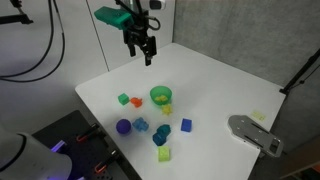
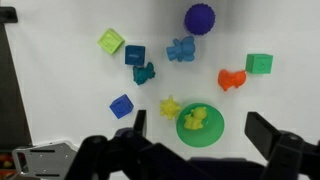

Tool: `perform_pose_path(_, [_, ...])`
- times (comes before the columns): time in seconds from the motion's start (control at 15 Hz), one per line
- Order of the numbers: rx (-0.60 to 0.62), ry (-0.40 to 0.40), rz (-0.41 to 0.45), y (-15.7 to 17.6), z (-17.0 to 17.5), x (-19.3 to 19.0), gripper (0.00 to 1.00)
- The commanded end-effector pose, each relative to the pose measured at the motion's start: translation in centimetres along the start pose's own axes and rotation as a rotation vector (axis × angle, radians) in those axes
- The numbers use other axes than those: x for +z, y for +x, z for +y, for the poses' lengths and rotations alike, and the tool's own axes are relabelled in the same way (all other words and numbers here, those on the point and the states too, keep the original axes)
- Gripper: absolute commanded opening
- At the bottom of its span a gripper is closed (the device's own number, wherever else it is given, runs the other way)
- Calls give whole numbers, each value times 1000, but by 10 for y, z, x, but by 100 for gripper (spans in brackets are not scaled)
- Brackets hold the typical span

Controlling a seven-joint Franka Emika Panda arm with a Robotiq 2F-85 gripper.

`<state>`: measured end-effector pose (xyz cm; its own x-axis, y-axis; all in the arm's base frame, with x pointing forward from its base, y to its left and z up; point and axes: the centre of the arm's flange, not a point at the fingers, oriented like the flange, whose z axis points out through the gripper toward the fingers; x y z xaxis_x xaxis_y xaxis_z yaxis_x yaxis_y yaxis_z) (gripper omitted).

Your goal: Take the blue toy elephant out of the bowl and put it on the table

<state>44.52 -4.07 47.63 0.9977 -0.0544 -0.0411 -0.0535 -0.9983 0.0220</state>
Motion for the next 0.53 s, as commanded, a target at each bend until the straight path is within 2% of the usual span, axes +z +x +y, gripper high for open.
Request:
perform_pose_path(0.0, [27,16,-17,-31,17,-31,100])
perform_pose_path(0.27, [31,8,-17,-49,21,-46,100])
perform_pose_path(0.33, [38,11,-15,-38,17,-39,100])
perform_pose_path(0.47, [38,11,-11,-40,17,-41,100])
